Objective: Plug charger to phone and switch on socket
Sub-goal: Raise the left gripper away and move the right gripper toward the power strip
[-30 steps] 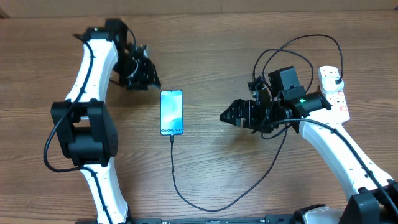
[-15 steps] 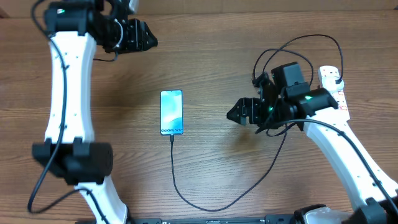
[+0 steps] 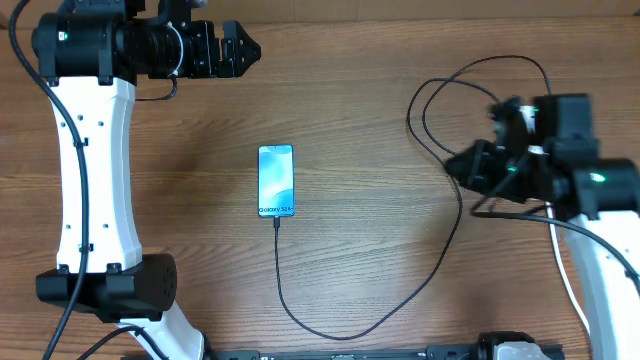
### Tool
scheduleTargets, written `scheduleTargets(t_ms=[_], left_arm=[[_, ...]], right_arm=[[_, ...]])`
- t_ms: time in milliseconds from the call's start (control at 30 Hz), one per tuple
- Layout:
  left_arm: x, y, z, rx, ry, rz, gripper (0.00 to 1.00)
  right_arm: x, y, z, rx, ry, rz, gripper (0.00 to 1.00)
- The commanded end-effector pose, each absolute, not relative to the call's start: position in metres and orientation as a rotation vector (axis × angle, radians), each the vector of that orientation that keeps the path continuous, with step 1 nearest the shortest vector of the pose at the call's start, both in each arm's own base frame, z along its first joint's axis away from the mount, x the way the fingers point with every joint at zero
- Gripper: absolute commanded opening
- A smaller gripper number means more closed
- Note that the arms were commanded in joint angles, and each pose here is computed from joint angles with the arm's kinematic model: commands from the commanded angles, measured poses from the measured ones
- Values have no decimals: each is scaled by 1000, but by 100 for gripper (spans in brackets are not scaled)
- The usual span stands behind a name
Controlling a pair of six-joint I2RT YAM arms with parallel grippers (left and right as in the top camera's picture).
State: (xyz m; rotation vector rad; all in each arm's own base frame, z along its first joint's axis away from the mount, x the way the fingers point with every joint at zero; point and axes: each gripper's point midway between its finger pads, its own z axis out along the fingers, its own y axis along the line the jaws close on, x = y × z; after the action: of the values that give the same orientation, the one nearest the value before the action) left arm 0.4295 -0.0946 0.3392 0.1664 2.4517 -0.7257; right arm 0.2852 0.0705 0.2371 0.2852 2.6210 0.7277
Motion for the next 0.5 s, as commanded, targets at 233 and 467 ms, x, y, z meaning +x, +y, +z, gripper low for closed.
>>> scheduleTargets(t_ms=[233,467], left_arm=[[430,-95,343,168,2440,-737,100],[430,-95,343,167,2440,-734,100]], right_arm=[[269,-34,248,700,2497,552,4],[269,-51,250,755,2458,524,4]])
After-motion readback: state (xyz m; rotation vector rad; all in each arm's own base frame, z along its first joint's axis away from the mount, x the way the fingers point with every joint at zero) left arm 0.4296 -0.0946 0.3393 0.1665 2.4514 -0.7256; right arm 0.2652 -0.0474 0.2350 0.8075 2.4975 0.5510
